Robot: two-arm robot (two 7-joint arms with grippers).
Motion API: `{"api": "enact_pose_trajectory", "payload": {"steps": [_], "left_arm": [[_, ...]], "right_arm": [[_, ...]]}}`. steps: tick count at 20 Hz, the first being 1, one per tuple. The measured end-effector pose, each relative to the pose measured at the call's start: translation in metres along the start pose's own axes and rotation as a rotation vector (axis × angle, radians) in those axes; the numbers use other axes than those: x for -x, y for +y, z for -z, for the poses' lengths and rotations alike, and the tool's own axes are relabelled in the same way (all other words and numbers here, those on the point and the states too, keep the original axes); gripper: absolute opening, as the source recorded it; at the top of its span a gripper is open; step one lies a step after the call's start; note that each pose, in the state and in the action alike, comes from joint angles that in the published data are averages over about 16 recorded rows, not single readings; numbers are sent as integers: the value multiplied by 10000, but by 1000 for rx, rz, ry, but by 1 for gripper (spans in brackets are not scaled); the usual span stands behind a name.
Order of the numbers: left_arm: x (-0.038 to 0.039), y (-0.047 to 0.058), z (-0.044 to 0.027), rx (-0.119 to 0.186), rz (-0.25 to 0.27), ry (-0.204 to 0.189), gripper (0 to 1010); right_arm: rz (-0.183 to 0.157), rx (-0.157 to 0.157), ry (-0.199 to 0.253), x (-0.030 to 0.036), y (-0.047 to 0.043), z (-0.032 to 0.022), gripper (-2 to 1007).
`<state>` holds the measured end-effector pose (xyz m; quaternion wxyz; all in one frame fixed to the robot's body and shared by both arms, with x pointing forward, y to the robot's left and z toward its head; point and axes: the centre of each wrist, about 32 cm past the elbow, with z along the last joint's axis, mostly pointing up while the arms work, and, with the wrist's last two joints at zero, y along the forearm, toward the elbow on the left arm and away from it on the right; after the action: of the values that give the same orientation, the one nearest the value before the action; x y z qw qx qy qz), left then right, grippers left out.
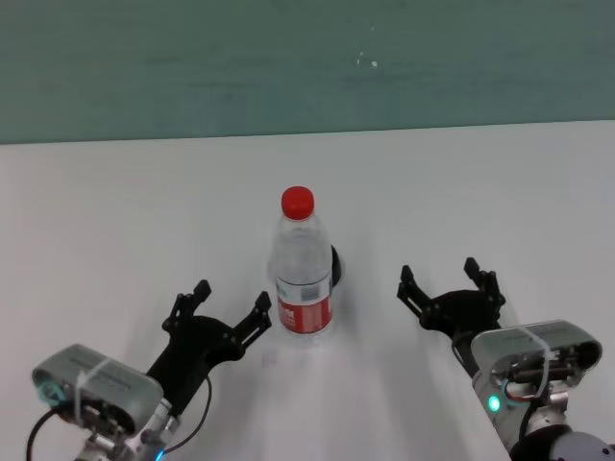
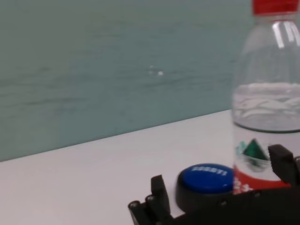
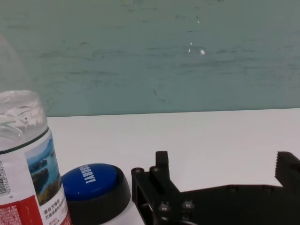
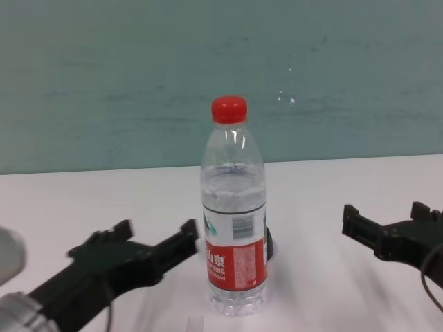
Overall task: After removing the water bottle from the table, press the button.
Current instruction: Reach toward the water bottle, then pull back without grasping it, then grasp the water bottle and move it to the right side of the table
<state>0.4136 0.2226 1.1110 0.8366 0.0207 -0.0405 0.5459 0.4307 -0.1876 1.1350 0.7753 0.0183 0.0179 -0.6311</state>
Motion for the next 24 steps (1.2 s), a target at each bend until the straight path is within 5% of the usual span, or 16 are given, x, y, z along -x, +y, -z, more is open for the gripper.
{"api": "enact_pose_trajectory", "payload": {"steps": [12, 24], "left_arm": [[-92, 286, -30, -8, -112, -19, 1003], [-297, 228, -64, 7, -128, -71, 1003]], "right_arm": [[0, 0, 0, 0, 0, 0, 1002], [0, 0, 0, 0, 0, 0, 1002]]}}
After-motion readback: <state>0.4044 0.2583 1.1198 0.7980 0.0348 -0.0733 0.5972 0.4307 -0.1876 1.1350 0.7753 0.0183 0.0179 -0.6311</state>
